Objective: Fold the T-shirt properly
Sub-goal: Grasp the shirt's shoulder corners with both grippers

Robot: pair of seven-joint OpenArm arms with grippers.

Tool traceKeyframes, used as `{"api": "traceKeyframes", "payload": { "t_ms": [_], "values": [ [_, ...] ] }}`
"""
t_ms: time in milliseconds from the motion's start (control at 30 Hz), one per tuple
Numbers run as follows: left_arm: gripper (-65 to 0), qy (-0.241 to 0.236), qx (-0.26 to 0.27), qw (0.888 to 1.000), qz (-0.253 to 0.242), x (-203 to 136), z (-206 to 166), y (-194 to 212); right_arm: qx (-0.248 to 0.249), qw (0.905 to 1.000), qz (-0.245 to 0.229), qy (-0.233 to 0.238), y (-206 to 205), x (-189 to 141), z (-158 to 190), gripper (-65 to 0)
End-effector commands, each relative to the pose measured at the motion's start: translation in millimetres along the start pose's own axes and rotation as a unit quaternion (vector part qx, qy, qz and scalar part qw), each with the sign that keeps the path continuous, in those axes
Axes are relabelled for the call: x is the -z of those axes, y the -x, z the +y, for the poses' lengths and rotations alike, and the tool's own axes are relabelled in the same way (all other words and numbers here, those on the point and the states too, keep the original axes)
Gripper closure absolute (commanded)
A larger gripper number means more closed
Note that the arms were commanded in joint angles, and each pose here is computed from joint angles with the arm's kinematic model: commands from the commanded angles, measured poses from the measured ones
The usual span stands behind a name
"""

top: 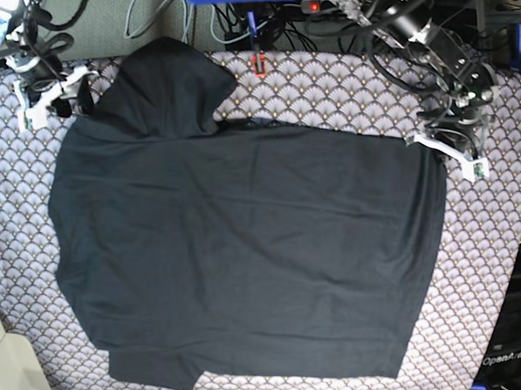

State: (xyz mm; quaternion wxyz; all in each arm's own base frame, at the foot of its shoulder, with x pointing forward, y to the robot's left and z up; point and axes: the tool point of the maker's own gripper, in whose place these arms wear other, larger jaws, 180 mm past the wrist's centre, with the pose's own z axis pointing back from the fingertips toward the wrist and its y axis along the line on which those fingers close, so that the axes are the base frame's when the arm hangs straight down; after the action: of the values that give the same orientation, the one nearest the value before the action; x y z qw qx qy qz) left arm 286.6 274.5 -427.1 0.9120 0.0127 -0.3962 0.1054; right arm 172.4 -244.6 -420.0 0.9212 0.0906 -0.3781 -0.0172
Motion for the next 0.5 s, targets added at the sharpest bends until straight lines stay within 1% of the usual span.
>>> {"api": "traceKeyframes", "payload": {
  "t_ms": [0,133,233,367,467],
  "values": [
    [0.0,-0.004,0.006,1.000,-0.022,-2.5,3.9,-15.9,-0.007,0.9997,-0.023,-0.005,-13.9,-2.1,0.8,-29.9],
    [0.0,-0.006,0.010,1.000,-0.018,-2.4,5.2,-14.5,-0.006,0.9995,-0.031,-0.007,-21.5,2.0,1.8,-30.1],
    [0.0,-0.013,0.020,1.000,-0.008,-2.2,7.2,-10.7,0.002,0.9994,-0.034,-0.009,-20.4,3.8,6.1,-30.4],
    [0.0,-0.014,0.021,1.000,-0.008,-2.3,8.0,-10.8,0.004,0.9993,-0.035,-0.011,-20.4,4.9,7.7,-30.4],
    [0.0,-0.015,0.022,1.000,-0.010,-2.9,8.4,-12.9,0.023,0.9991,-0.033,-0.014,-15.6,11.8,11.2,-30.2]
  ]
}}
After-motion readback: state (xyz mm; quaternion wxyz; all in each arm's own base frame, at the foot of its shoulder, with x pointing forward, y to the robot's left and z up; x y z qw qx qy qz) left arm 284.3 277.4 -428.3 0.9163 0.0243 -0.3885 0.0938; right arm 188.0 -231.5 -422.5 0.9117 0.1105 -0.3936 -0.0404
